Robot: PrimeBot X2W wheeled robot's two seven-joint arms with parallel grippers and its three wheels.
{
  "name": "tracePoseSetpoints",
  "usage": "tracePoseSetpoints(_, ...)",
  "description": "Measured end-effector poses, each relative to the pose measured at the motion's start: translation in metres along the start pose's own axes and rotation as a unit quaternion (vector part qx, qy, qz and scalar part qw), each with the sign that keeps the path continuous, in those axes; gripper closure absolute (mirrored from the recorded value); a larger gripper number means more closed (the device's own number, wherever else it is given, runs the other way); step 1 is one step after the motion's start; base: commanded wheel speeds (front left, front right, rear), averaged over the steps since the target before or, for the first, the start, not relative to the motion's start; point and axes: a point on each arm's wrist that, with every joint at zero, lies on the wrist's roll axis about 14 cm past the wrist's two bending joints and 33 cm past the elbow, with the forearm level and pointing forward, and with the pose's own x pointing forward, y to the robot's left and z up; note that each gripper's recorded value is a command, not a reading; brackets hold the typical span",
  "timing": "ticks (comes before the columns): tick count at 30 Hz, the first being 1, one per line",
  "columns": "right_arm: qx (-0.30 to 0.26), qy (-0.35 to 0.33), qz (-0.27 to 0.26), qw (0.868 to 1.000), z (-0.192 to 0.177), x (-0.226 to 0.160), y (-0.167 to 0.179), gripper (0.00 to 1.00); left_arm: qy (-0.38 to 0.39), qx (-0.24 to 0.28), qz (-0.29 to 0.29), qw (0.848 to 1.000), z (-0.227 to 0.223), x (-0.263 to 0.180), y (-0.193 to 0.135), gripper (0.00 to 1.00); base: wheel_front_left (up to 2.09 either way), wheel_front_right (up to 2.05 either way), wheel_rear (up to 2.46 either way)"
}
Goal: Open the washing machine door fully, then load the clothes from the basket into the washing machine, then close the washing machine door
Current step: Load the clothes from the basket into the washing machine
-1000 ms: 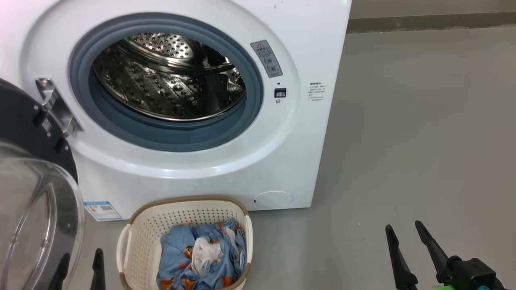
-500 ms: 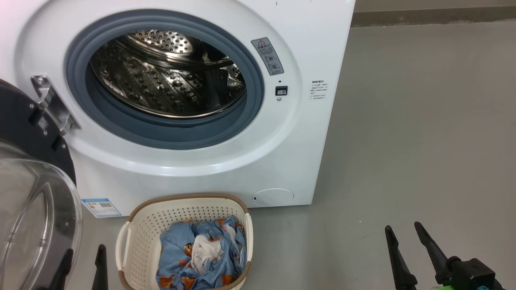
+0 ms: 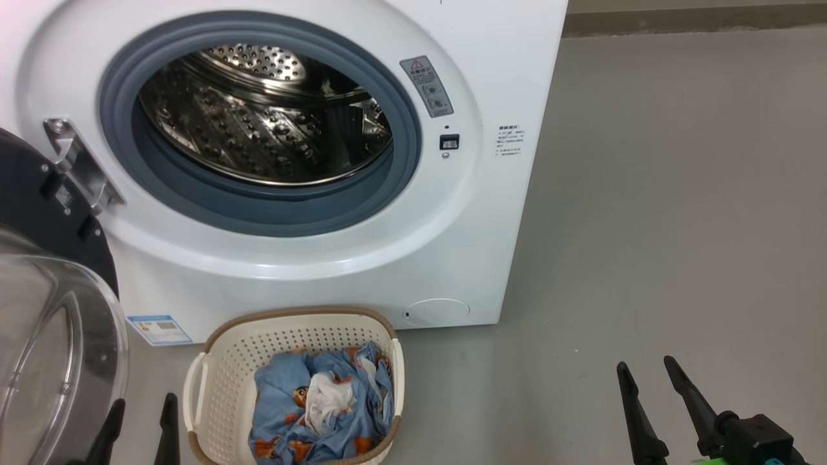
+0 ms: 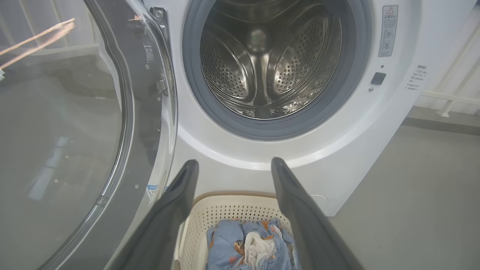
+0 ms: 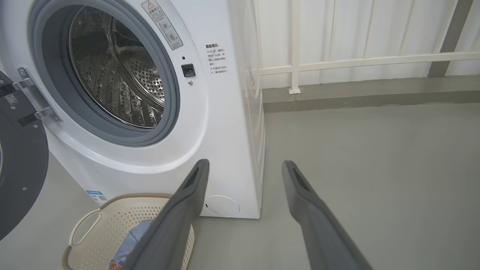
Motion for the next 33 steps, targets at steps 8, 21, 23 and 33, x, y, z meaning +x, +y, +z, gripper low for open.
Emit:
tracePoseSetpoints(8,0.004,0.01,0.001,1.0,-0.007,0.003,0.0,0.0,0.007,-0.016,0.002,1.0,-0.005,0.004,0.0,0.0,0.0,0.0,0.0)
tracePoseSetpoints(21,0.007,0.022,-0.001,1.0,-0.015,0.012,-0.001,0.0,0.024,-0.029,-0.022,0.999,-0.016,0.024,-0.014,0.0,0.0,0.0,0.0)
tracePoseSetpoints(23,0.007,0.025,-0.002,1.0,-0.018,0.013,-0.002,0.0,0.027,-0.031,-0.023,0.999,-0.018,0.027,-0.015,0.0,0.0,0.0,0.0)
tracePoseSetpoints(33,0.01,0.042,-0.001,0.999,-0.031,0.024,-0.002,0.0,0.049,-0.031,-0.026,0.998,-0.032,0.041,-0.012,0.0,0.0,0.0,0.0)
